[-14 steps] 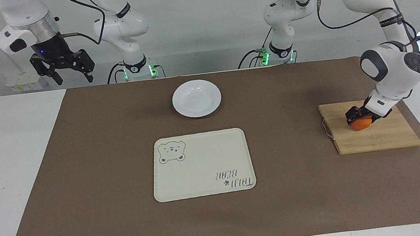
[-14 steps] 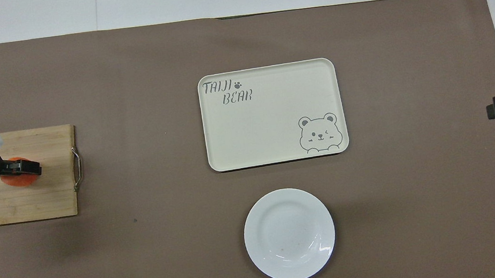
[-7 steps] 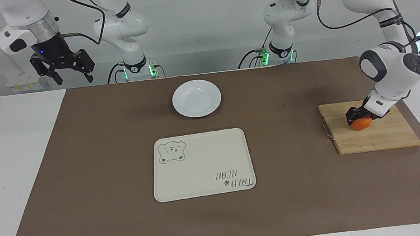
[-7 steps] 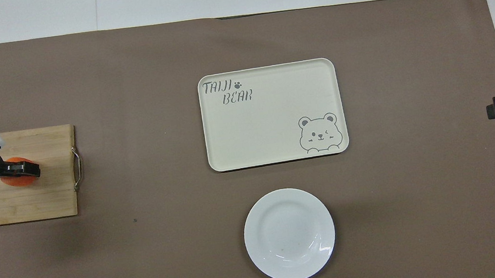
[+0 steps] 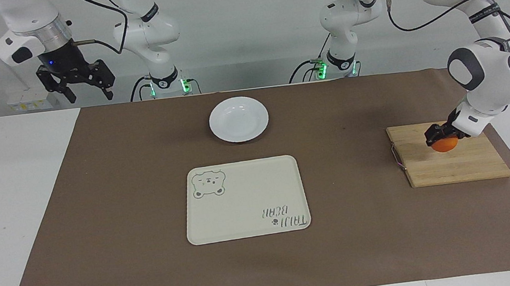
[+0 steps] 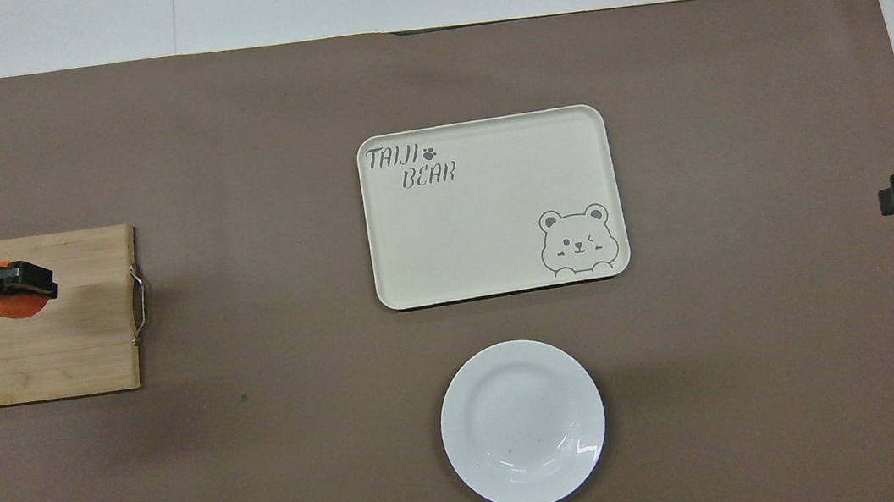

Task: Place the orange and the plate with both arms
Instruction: 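Lift the orange with the left gripper and carry it toward the plate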

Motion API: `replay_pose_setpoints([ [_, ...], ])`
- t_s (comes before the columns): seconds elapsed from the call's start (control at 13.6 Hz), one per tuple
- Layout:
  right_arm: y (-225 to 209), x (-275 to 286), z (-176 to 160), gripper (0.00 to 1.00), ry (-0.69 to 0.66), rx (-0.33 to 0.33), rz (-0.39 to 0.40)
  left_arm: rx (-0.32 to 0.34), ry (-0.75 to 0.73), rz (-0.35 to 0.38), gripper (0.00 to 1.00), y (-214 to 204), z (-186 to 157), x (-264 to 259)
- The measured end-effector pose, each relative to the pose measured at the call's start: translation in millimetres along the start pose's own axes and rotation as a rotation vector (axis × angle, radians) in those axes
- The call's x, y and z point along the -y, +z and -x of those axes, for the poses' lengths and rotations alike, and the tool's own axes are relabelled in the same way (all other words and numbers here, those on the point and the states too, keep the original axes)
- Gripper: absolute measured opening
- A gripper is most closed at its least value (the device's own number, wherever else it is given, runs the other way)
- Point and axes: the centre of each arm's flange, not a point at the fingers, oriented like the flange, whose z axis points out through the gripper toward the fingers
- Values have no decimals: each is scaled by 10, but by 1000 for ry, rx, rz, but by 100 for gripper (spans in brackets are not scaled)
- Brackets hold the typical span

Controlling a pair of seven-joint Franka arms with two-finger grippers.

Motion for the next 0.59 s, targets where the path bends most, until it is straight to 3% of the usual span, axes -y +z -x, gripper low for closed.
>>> replay_pose_setpoints([
  [0.59, 0, 0, 0, 100, 0, 0, 0, 4, -93, -9, 75, -1224, 127, -859],
])
